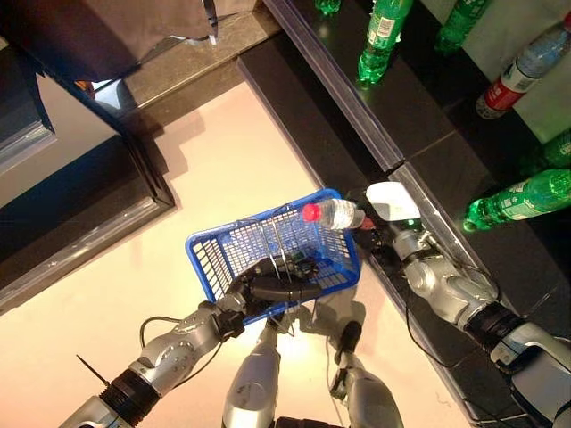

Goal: Pick up the drink and place into the basket.

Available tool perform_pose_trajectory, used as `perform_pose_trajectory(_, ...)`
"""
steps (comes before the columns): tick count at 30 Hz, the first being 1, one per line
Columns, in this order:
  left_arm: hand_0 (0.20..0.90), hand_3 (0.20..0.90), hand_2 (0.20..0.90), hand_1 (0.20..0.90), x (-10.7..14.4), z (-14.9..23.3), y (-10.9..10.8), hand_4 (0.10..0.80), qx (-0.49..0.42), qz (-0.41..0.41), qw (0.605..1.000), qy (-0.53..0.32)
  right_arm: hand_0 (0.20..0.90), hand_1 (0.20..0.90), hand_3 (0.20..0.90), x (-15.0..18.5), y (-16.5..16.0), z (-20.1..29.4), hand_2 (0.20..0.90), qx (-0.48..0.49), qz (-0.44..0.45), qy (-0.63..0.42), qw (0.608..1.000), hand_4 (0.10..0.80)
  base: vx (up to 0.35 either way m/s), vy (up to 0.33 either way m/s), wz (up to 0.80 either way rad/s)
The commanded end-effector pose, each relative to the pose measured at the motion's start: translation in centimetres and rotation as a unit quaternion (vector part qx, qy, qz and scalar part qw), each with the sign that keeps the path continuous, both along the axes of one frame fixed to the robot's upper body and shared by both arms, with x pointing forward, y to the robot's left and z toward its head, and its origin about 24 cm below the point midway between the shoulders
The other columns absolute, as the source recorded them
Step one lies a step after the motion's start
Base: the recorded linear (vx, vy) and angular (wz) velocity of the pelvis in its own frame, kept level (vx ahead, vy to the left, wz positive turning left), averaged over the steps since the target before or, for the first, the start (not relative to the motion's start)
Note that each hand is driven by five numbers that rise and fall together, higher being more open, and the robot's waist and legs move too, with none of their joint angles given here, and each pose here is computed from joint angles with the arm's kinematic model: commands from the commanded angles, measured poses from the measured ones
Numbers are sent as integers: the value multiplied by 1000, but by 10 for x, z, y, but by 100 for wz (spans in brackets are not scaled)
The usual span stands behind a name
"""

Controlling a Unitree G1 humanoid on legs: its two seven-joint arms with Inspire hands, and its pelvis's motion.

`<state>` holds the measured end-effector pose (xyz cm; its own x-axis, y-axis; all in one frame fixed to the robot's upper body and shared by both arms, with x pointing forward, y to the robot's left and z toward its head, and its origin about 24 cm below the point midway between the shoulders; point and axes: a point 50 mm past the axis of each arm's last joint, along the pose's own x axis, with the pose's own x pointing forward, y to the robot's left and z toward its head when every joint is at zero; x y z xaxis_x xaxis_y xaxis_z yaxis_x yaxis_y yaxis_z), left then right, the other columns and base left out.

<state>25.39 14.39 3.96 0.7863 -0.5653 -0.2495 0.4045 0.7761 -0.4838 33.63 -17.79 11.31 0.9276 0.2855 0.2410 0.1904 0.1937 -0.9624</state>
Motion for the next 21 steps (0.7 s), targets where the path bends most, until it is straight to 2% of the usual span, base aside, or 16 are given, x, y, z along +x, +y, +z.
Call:
perform_pose_trajectory(1, 300, 200, 300, 300, -18, 119, -57, 100, -240, -153, 924, -256, 300, 300, 200, -16, 43, 68, 300, 128, 137, -152, 970, 100, 0, 0, 0)
perform_pose_trajectory(6, 300, 200, 300, 300, -18, 118, -56, 100, -243, -148, 924, -257, 300, 300, 200, -21, 48, 66, 300, 85, 151, -145, 974, 100, 1, 7, -1)
perform_pose_trajectory(13, 300, 200, 300, 300, -19, 117, -54, 100, -244, -155, 922, -258, 300, 300, 200, -13, 42, 40, 300, -10, 121, -55, 991, 100, 0, 0, 0)
perform_pose_trajectory(21, 300, 200, 300, 300, -17, 119, -60, 100, -239, -165, 919, -265, 300, 300, 200, 3, 42, 20, 300, -86, 78, 46, 992, 100, 0, 0, 0)
